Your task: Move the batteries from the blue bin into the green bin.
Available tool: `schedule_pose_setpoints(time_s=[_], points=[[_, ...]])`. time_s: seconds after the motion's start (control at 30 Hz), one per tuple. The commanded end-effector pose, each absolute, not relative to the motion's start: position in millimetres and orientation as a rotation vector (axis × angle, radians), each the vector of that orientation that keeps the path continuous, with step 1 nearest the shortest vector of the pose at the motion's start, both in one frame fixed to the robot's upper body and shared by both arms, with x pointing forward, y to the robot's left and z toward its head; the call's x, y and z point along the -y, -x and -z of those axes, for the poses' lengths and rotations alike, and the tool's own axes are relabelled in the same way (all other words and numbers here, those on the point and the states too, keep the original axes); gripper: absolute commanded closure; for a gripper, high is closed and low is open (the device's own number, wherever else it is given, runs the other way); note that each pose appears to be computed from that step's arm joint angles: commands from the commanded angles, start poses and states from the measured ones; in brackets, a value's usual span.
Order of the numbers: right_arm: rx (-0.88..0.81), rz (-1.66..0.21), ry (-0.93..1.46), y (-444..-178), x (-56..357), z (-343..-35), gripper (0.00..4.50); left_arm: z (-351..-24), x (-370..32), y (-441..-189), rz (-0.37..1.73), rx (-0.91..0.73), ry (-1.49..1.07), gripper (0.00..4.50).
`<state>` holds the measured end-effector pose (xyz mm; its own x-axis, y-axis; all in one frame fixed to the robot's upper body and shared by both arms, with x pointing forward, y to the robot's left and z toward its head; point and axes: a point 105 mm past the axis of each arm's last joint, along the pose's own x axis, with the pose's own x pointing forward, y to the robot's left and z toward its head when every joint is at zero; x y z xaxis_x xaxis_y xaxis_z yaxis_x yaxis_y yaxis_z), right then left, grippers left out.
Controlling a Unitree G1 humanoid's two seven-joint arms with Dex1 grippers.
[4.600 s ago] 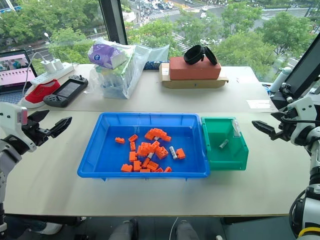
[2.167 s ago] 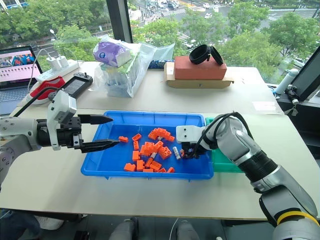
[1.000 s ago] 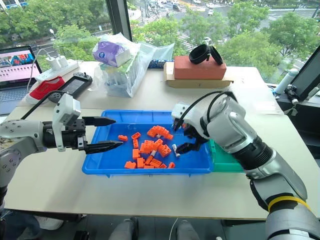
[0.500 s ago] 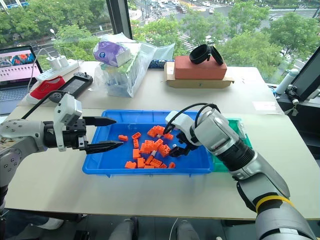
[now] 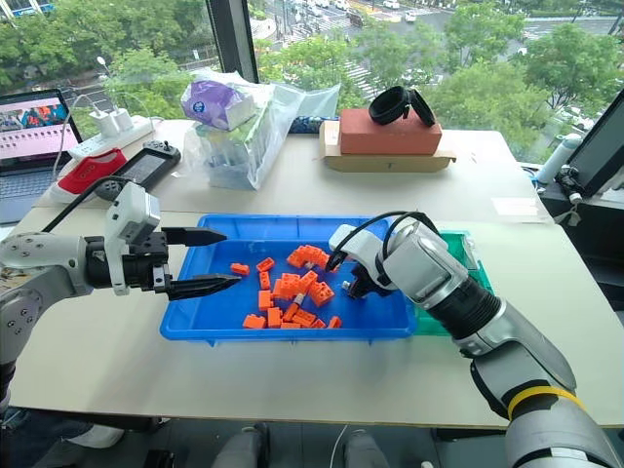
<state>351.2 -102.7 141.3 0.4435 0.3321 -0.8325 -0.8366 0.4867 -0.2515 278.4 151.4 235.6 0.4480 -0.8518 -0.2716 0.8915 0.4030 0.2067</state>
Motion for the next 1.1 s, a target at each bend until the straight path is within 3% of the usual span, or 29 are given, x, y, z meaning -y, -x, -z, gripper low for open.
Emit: schedule_pose_setpoints(time_s=[0.03,0.23,0.3,0.4,0.53,0.63,0.83,0.9,1.1], points=[[-0.732,-0.841,0.773,-349.5,100.0,-162.2,4.22,-247.7,-147.6,-275.7,1.115,-0.078,-0.37,0.0],[-0.564,-0.875,0.62,-351.6,108.5,-242.5,4.22,-248.7,-142.5,-276.3,1.139,-0.069,-0.368,0.0],[-0.512,-0.858,0.54,-350.7,130.4,-277.8,4.22,-250.1,-140.2,-276.1,1.151,-0.061,-0.37,0.0],[-0.47,-0.718,0.55,-356.1,179.1,-306.2,4.22,-253.2,-138.7,-275.3,1.165,-0.047,-0.368,0.0],[-0.597,-0.58,0.642,-348.8,236.7,-290.2,4.22,-257.5,-137.2,-277.3,1.184,-0.029,-0.359,0.0],[-0.696,-0.648,0.632,-332.5,245.4,-266.2,4.22,-257.8,-134.4,-279.9,1.199,-0.025,-0.362,0.0],[-0.789,-0.582,0.563,-336.6,255.3,-228.7,4.22,-256.3,-132.2,-283.9,1.208,-0.027,-0.378,0.0],[-0.802,-0.557,0.56,-338.5,256.9,-222.0,3.19,-255.9,-132.0,-283.8,1.211,-0.029,-0.384,0.0],[-0.766,-0.52,0.603,-340.1,261.4,-234.4,1.17,-256.4,-134.1,-283.7,1.197,-0.033,-0.386,0.0]])
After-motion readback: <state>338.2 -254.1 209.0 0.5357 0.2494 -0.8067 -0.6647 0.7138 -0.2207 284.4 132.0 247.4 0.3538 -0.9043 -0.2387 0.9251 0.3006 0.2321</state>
